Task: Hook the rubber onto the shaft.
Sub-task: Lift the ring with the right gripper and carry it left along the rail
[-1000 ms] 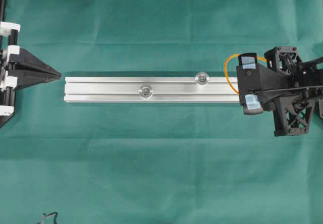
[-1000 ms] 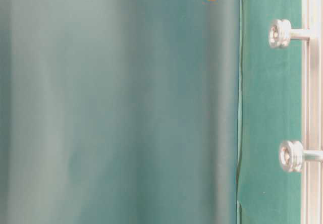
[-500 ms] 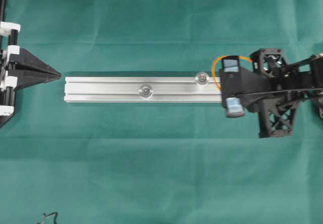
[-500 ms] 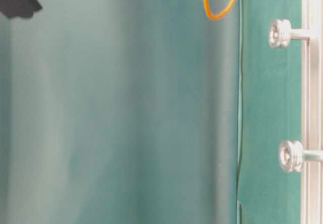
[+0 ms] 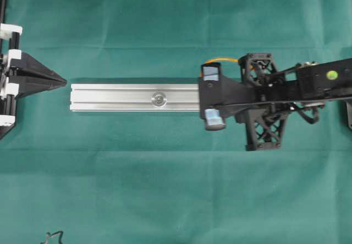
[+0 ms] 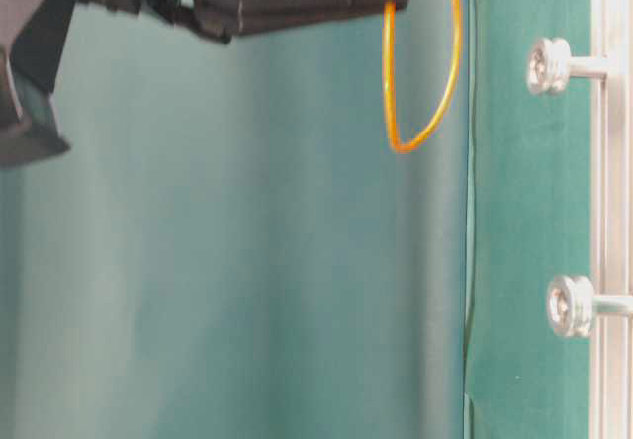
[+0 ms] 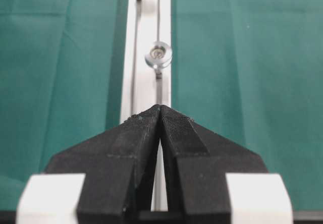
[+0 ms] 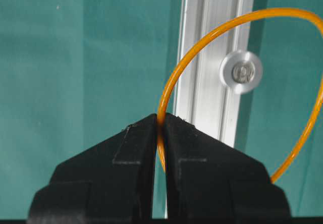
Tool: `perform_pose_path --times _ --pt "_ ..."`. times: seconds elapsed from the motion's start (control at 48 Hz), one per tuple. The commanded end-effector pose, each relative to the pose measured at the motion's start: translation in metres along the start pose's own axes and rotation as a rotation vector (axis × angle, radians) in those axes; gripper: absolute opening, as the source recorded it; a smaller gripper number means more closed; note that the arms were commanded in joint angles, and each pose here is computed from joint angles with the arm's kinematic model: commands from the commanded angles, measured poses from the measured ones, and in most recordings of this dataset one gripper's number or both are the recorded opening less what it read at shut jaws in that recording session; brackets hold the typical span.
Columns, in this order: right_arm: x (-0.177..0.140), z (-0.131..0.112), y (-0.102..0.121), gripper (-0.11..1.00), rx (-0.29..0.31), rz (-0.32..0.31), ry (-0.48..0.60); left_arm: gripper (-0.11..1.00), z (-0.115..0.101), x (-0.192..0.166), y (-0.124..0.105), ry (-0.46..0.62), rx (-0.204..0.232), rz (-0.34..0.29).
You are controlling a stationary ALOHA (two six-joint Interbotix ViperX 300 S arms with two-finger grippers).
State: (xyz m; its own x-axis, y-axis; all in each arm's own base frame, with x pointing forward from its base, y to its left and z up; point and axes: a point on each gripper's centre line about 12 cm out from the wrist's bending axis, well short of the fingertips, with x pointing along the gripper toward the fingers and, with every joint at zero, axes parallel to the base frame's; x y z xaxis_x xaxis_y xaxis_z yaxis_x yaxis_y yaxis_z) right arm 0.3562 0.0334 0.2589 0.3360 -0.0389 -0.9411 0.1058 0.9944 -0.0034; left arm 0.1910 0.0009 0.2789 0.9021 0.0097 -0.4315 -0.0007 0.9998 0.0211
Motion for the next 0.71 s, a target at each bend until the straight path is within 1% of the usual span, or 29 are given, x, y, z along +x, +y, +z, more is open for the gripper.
perform_pose_path --times 0.0,0.687 --pt "-0.0113 0.0132 -0.0007 0.07 0.006 0.006 -0.048 0.0 0.0121 -0.0024 0.0 -0.031 0.002 0.0" --pt "-0.0087 0.0139 -0.0015 0.07 0.009 0.003 -0.043 0.0 0.012 -0.0024 0.0 -0.029 0.002 0.0"
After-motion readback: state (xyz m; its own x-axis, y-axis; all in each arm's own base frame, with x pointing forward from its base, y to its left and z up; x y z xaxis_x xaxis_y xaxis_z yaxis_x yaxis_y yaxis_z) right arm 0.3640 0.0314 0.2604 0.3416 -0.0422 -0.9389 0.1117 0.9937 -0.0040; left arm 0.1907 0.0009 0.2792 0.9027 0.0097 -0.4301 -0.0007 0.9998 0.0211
